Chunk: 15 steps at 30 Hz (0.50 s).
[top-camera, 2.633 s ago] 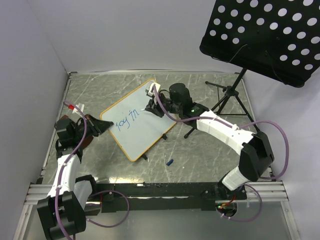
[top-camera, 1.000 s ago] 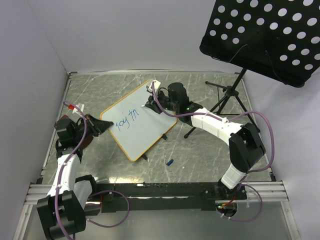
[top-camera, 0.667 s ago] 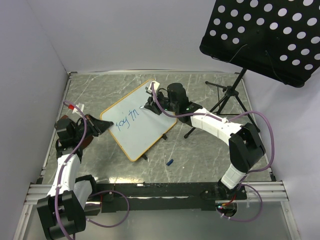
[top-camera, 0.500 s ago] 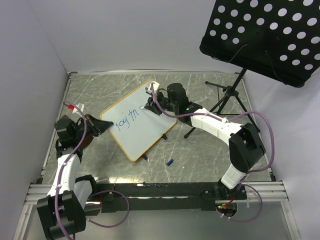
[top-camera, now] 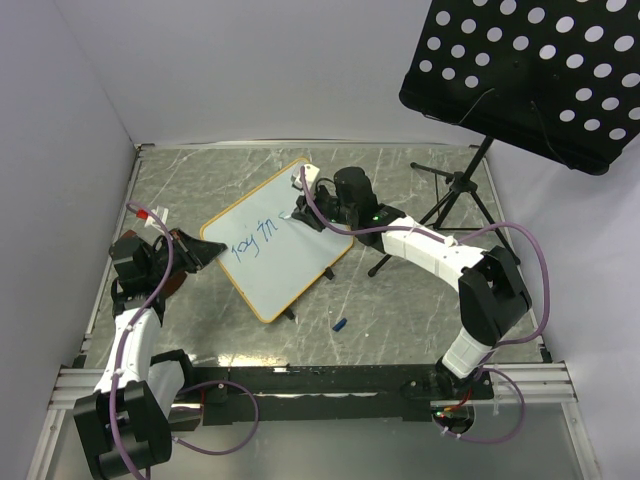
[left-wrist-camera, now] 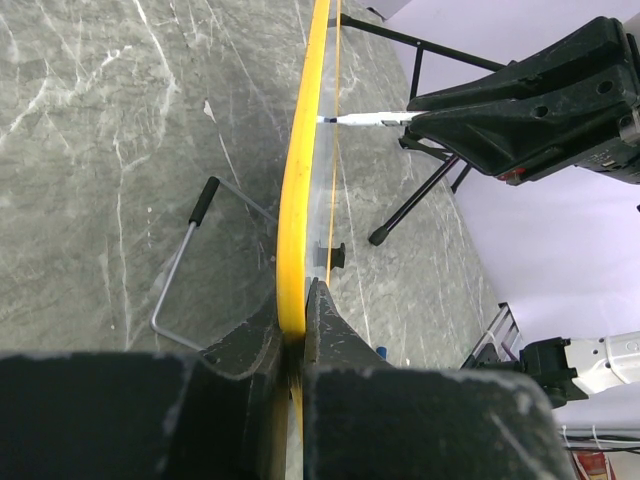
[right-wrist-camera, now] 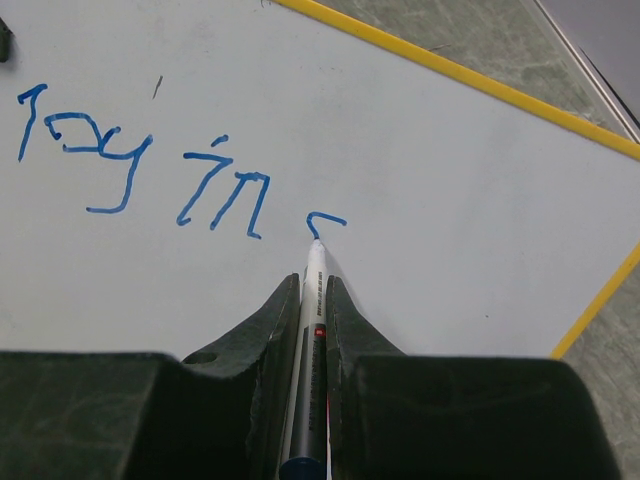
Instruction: Write a sentence on the whiteboard
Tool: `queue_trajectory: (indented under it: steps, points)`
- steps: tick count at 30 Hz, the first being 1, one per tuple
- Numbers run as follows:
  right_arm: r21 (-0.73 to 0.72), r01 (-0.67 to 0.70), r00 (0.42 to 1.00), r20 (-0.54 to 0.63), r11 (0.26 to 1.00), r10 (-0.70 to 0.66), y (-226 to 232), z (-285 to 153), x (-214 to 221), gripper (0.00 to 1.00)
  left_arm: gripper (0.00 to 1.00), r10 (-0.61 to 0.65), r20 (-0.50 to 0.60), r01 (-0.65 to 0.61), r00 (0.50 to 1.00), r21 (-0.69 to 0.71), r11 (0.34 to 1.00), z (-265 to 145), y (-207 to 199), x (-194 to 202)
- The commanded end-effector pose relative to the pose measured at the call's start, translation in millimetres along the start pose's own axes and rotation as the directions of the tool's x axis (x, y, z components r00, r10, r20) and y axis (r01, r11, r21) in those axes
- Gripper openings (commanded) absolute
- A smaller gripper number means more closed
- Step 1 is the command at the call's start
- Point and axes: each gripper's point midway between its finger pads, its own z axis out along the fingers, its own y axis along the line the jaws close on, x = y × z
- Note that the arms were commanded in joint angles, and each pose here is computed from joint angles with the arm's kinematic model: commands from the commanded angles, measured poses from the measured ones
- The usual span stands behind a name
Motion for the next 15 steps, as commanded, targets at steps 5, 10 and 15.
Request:
queue_trajectory:
  steps: [5,10,15]
  points:
    - [-0.039,0.024,1.0,0.004,0.999,-0.024,15,-12,-6,0.0,0.01,0.152,0.004,-0.152,0.988,0.035,0.988,2,-5,-5]
    - [-0.072,0.015,1.0,0.025,0.997,-0.013,27,-13,-18,0.0,0.01,0.148,0.003,-0.148,0.989,0.034,0.988,2,-5,-5]
    - [-0.061,0.016,0.996,0.092,0.998,-0.011,24,-24,-50,0.0,0.01,0.148,0.003,-0.148,0.989,0.034,0.988,2,-4,-5]
